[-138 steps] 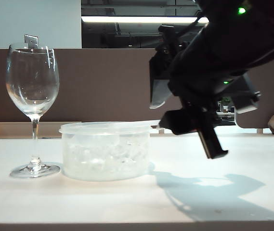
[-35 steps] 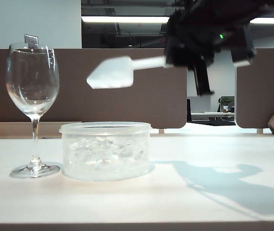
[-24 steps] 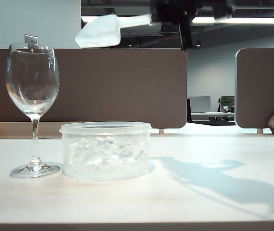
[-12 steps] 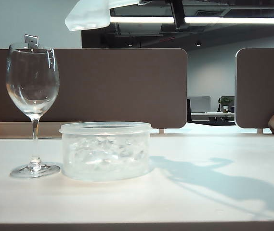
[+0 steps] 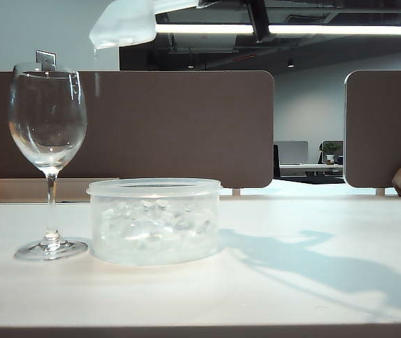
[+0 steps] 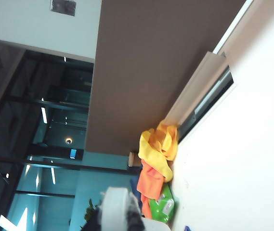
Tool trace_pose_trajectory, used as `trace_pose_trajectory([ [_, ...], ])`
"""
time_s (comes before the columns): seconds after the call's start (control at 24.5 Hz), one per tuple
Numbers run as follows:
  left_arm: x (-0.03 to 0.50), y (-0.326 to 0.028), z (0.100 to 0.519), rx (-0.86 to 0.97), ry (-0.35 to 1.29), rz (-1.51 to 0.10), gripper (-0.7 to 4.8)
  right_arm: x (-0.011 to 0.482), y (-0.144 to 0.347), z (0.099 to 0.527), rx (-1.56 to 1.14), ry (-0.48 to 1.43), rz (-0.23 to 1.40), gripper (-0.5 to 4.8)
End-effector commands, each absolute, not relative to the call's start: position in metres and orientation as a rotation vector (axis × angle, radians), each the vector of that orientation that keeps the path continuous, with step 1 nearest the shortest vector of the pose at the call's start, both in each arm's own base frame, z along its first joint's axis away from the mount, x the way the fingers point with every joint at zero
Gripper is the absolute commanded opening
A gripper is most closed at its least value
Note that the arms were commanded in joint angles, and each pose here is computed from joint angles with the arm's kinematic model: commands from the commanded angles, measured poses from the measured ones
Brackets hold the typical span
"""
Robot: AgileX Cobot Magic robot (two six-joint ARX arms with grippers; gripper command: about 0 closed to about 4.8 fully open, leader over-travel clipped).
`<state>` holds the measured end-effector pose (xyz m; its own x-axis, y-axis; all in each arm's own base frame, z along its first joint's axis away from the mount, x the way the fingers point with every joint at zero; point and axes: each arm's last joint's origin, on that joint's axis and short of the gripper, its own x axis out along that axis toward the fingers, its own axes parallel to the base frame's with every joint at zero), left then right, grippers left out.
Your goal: Pick up an ice shovel filled with ice cubes and pour the ice from the shovel into the glass.
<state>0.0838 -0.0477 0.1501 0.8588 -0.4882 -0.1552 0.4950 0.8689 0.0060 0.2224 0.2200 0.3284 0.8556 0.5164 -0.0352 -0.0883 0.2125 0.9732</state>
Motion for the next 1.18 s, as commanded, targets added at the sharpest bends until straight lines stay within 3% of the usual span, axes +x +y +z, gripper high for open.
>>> trace_pose_trajectory([
  [0.04, 0.084, -0.048, 0.151, 0.041, 0.143, -0.518, 0.29, 0.223, 0.223, 0.331, 1.296, 0.391, 0.458, -0.02],
  [1.18, 0.084, -0.048, 0.151, 0.041, 0.143, -0.518, 0.29, 0.219, 0.244, 0.328, 1.24, 0.488, 0.506, -0.02],
])
